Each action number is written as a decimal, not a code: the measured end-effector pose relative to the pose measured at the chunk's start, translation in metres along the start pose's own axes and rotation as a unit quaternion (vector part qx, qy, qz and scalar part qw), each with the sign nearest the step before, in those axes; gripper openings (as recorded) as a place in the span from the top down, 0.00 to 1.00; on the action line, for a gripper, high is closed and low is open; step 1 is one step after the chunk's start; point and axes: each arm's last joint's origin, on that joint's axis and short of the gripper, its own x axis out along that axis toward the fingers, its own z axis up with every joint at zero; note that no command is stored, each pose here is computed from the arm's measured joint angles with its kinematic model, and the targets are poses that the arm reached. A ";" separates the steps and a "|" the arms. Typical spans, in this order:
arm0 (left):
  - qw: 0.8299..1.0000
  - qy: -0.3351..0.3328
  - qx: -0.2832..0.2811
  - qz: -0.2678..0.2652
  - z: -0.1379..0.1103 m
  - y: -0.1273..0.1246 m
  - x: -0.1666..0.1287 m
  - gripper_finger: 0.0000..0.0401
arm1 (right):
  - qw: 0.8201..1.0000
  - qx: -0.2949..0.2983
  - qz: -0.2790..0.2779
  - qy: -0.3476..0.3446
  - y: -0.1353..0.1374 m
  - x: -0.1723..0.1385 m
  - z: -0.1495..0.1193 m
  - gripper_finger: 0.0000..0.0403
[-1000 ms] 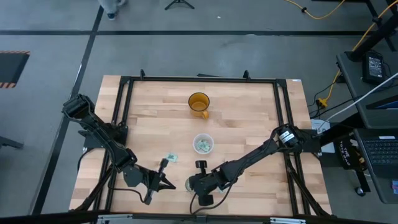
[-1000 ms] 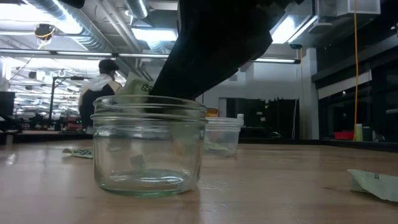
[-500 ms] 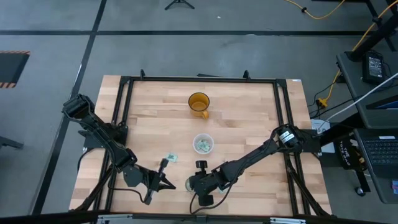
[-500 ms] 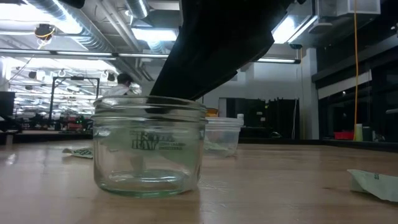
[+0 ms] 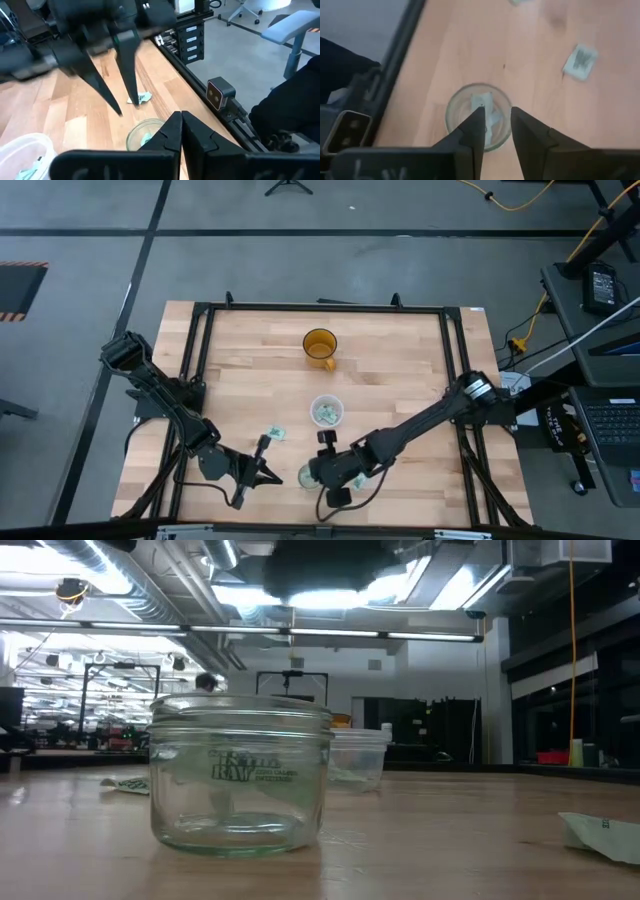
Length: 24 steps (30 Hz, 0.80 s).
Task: Pick and place Stevia / Truvia into bins
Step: Put the stevia packet into the transparent glass container
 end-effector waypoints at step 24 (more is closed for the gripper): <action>0.997 0.029 0.011 0.073 -0.007 0.004 -0.001 0.99 | 0.994 -0.100 -0.041 -0.016 -0.067 -0.068 -0.033 0.87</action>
